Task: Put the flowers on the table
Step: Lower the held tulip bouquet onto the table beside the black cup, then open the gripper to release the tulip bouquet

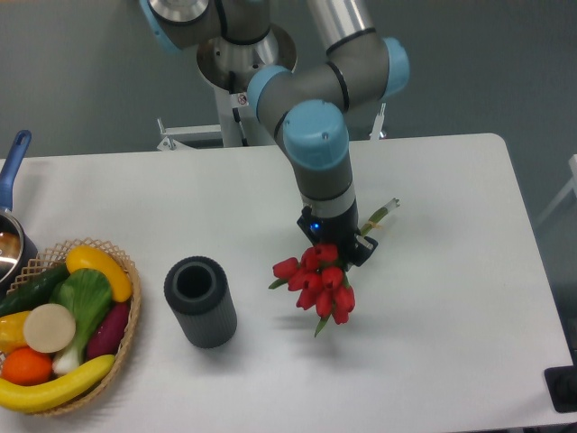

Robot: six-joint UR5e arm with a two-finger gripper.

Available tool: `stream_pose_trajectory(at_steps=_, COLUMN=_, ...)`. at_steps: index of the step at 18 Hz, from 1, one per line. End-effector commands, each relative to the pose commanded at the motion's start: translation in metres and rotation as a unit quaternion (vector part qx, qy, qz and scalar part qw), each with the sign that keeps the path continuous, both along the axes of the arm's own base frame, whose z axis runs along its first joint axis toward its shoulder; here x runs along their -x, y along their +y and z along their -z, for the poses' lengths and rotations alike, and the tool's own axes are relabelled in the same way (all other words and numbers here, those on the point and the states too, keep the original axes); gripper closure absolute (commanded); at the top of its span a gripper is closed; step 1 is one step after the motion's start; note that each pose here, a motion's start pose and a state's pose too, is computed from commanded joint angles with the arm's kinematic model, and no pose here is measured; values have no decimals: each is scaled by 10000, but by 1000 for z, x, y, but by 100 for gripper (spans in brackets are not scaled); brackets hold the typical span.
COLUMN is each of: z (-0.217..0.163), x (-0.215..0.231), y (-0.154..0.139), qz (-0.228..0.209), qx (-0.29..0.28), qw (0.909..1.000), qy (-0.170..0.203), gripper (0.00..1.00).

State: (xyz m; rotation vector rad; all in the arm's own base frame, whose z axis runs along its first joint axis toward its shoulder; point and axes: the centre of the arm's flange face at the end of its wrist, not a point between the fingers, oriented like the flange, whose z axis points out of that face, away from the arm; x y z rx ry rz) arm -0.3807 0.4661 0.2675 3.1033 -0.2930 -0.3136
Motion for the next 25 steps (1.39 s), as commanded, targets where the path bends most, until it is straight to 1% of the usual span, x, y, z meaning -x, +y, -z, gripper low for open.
stream_pose_trajectory(at_steps=5, z=30, x=7, y=6, qz=0, qx=136, qw=9998, qy=-167, gripper=68)
stream_pose_trajectory(at_steps=13, z=50, x=10, y=14, qz=16, qx=220, qw=9994, qy=-273, gripper=66)
stream_pose_trajectory(at_steps=17, z=52, x=12, y=16, qz=24, qx=215, qw=9994, qy=-278, gripper=66)
stream_pose_trajectory(at_steps=18, z=51, x=13, y=17, qz=24, qx=206, qw=9994, qy=-266, gripper=64)
stream_pose_trajectory(at_steps=20, z=52, x=14, y=17, qz=33, qx=201, qw=9994, qy=-271, gripper=49)
stream_pose_trajectory(at_steps=21, z=50, x=15, y=18, qz=40, qx=188, qw=9995, qy=-253, gripper=45)
stream_pose_trajectory(at_steps=22, z=49, x=16, y=19, qz=48, qx=180, qw=9995, qy=-242, gripper=32)
stream_pose_trajectory(at_steps=23, z=49, x=16, y=19, qz=48, qx=179, qw=9995, qy=-241, gripper=26)
stream_pose_trajectory(at_steps=24, z=50, x=16, y=19, qz=48, qx=184, qw=9995, qy=-247, gripper=25)
stream_pose_trajectory(at_steps=25, z=49, x=16, y=19, qz=48, qx=175, qw=9996, qy=-236, gripper=18)
